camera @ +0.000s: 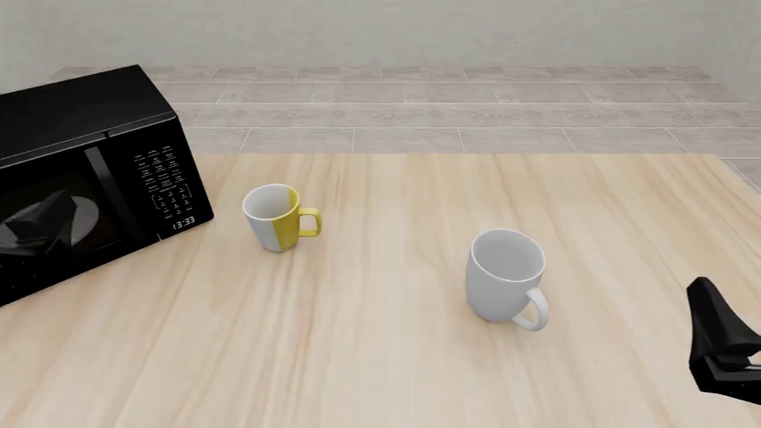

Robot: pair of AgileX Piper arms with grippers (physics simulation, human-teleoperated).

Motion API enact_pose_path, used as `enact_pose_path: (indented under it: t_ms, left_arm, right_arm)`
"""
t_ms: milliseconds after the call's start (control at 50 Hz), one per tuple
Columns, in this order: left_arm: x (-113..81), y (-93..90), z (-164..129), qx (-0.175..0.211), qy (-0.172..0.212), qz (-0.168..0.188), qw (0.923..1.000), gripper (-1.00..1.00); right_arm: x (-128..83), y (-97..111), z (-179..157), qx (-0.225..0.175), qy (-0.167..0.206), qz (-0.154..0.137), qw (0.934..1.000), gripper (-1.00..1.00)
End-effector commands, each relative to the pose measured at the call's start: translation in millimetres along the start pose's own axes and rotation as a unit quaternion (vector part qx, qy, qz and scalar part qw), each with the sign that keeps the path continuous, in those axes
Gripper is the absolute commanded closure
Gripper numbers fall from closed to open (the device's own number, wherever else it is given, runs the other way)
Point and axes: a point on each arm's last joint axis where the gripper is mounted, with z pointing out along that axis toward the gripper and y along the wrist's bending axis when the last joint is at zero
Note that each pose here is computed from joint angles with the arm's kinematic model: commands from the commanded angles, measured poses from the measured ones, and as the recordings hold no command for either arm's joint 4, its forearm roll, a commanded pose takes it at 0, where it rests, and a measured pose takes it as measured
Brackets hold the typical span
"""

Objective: Close the microwave.

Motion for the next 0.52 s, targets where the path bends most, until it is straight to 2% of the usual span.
enact_pose_path:
  t_ms: [20, 240, 380, 520]
  left_arm:
    - [-10.3, -3.5, -53.1, 0.017, -0.034, 0.007, 0.9993, -1.0]
    - [-16.7, -3.1, -89.6, 0.019, -0.058, 0.008, 0.9981, -1.0]
    - [-18.8, -2.7, -102.9, 0.016, -0.07, 0.01, 0.9974, -1.0]
    - [-25.2, -3.9, -110.4, 0.028, -0.082, 0.013, 0.9962, -1.0]
  right_arm:
    - [0.2, 0.1, 0.1, -0.001, 0.001, 0.0, 1.0, -1.0]
    - [0.5, -0.4, 0.3, 0.003, 0.003, -0.001, 1.0, -1.0]
    - [0.5, -0.1, 0.0, 0.001, 0.003, -0.001, 1.0, -1.0]
    - [0.6, 0.0, 0.2, 0.0, 0.003, -0.002, 1.0, -1.0]
